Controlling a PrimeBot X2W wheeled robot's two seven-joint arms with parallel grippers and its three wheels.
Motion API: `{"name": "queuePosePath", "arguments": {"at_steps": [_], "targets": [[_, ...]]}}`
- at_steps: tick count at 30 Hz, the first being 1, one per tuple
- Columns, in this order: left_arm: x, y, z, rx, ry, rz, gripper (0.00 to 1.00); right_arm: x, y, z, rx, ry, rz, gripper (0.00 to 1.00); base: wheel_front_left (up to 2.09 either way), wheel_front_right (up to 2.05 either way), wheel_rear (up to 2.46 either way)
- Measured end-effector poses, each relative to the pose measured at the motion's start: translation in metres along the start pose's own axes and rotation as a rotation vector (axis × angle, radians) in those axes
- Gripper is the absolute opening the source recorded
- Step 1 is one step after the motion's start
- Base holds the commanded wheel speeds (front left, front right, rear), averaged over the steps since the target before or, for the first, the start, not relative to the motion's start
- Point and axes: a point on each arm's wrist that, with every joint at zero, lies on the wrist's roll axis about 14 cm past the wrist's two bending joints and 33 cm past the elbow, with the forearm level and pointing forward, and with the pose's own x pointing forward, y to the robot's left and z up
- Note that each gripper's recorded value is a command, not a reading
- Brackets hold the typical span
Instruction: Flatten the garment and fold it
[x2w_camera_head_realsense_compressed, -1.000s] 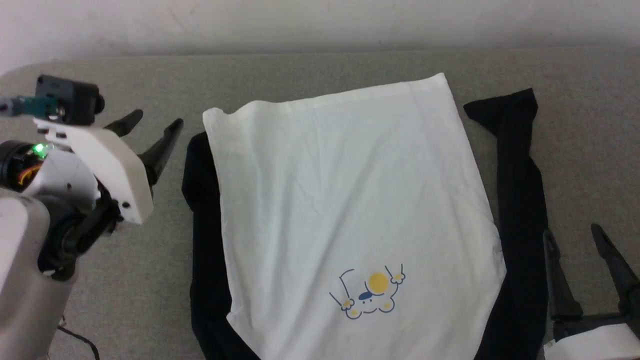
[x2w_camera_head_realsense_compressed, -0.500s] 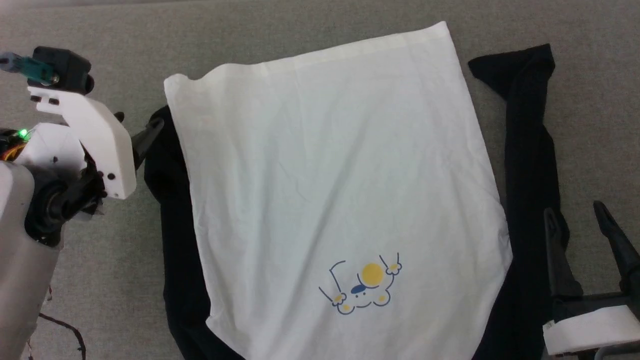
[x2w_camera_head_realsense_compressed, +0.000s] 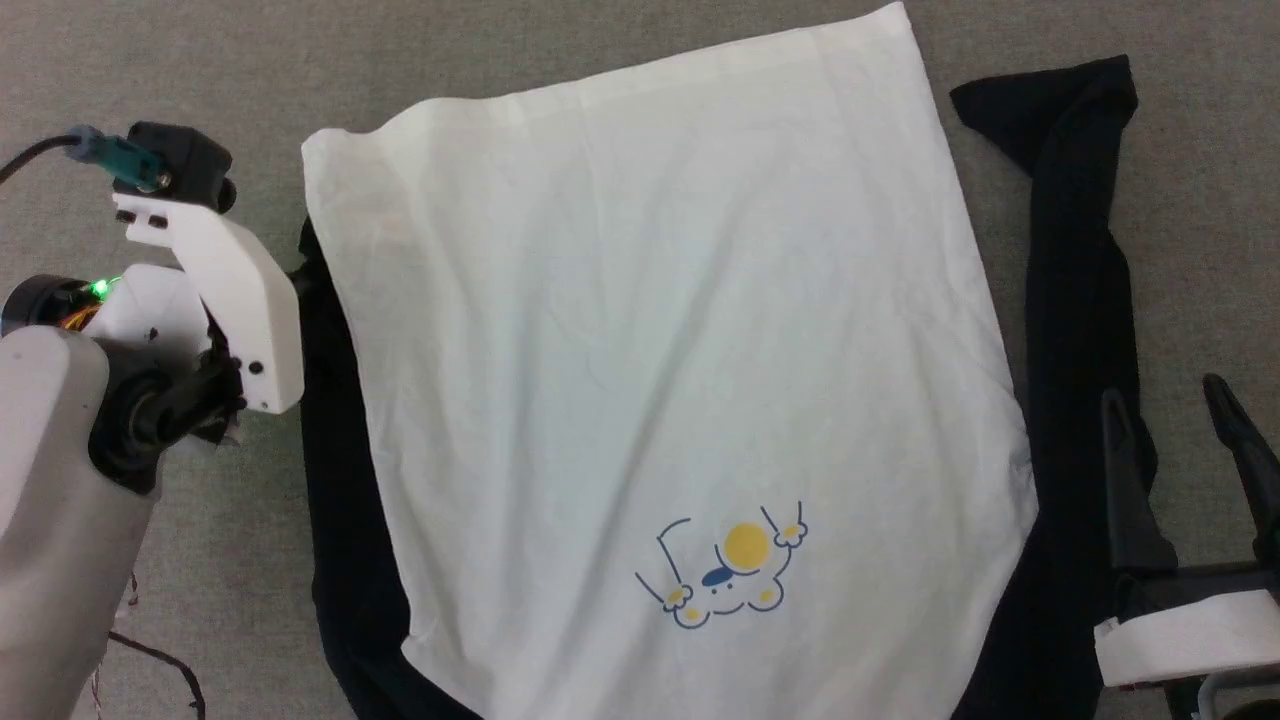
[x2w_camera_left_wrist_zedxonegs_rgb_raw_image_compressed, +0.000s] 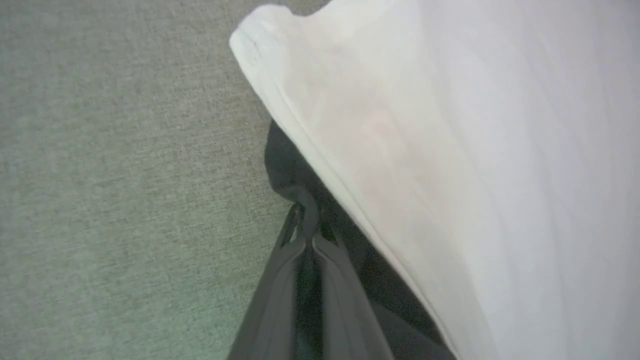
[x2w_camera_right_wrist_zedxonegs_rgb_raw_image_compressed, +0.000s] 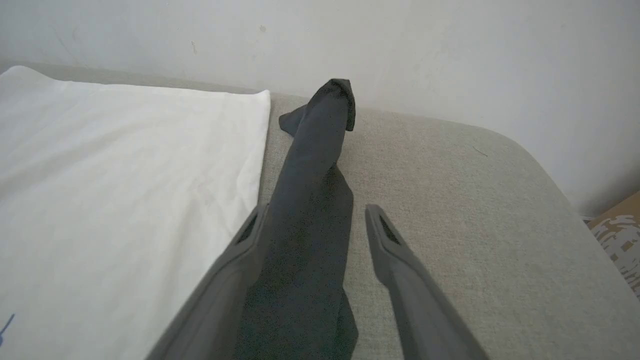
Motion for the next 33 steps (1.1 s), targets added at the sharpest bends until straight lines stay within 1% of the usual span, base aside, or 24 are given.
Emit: {"name": "queuePosePath", "arguments": {"at_steps": [3,10,15,18,22,26,29,33], "targets": [[-0.002,0.0,0.008,0.0,-0.055,0.005,0.0,0.0,0.0,0.001,0.0,0.001,0.0,1.0,0.0,0.0,0.0],[-0.029,-0.002,0.05,-0.052,-0.288,0.01,0.0,-0.005,0.002,0.011,0.005,-0.029,0.007,1.0,0.0,0.0,0.0],[-0.073,0.003,0.082,-0.063,-0.466,0.027,0.0,-0.017,0.005,0.017,0.02,-0.045,0.014,1.0,0.0,0.0,0.0],[-0.107,0.012,0.089,-0.078,-0.569,0.063,0.0,-0.027,0.006,0.021,0.032,-0.062,0.018,1.0,0.0,0.0,0.0],[-0.155,0.03,0.079,-0.11,-0.68,0.142,0.0,-0.042,0.007,0.026,0.046,-0.079,0.022,1.0,0.0,0.0,0.0],[-0.202,0.056,0.052,-0.15,-0.765,0.286,0.0,-0.055,0.007,0.033,0.06,-0.105,0.023,1.0,0.0,0.0,0.0],[-0.228,0.065,0.022,-0.219,-0.811,0.374,0.0,-0.063,0.007,0.037,0.065,-0.124,0.025,1.0,0.0,0.0,0.0],[-0.243,0.064,-0.024,-0.324,-0.832,0.445,0.0,-0.068,0.008,0.043,0.069,-0.148,0.032,1.0,0.0,0.0,0.0]]}}
